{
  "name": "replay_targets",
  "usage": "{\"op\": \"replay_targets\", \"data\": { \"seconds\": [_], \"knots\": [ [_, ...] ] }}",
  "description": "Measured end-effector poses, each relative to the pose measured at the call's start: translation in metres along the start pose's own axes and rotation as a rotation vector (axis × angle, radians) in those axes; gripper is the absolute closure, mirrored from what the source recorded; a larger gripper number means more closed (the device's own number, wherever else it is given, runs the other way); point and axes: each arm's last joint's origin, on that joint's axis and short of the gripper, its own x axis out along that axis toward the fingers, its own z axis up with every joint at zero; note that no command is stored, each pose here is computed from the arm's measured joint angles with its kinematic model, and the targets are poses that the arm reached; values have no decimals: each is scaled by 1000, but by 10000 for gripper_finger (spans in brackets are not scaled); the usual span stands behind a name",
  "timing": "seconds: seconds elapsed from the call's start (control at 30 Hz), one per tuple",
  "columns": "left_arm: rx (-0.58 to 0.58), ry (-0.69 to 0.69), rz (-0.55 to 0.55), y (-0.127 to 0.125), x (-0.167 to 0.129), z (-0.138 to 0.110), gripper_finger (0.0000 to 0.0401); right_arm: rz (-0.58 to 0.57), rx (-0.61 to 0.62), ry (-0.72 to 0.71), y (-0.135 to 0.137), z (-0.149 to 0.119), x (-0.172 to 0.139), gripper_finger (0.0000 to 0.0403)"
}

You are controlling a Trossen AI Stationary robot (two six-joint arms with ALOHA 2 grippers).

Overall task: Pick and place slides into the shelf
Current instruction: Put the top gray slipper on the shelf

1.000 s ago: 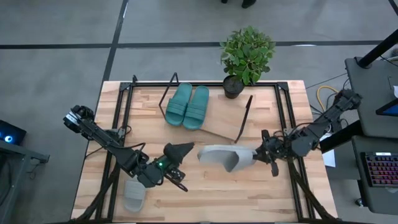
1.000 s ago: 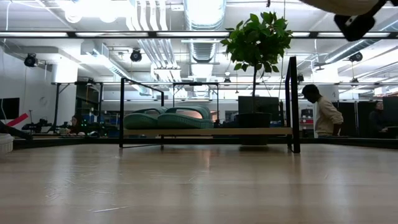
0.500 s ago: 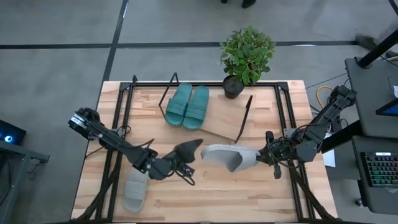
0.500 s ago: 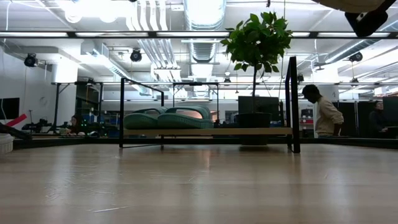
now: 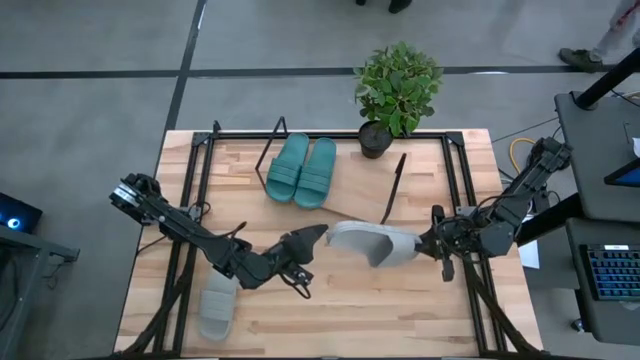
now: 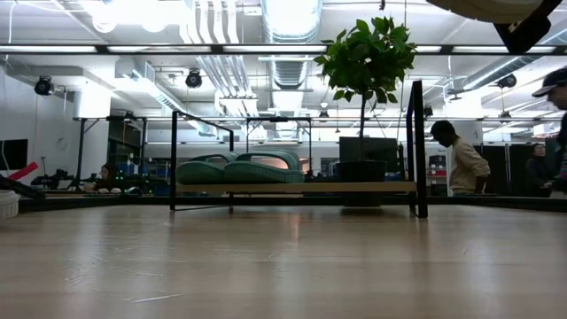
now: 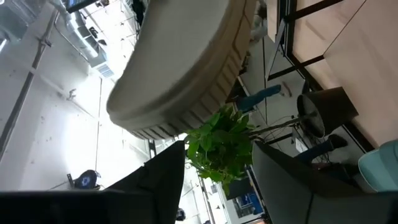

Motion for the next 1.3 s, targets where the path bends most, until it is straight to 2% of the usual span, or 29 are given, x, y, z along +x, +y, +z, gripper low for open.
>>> {"op": "replay_targets", "data": {
  "seconds": [0.2,0.33,0.57,1.07,1.3],
  "knots": [
    [94,-5,-9,-8,3,7,228,-23,-13,7,-3,-1,-2,379],
    [129,-10,6,-3,2,4,228,-50,-6,11,-6,1,-4,379],
    [134,-40,148,20,-1,-6,228,-47,20,-10,-10,6,-10,381],
    [203,-78,181,16,18,-13,228,-43,27,-16,-13,7,-13,381],
    [232,-38,140,10,28,-15,228,-42,30,-18,-13,8,-14,381]
  ]
}}
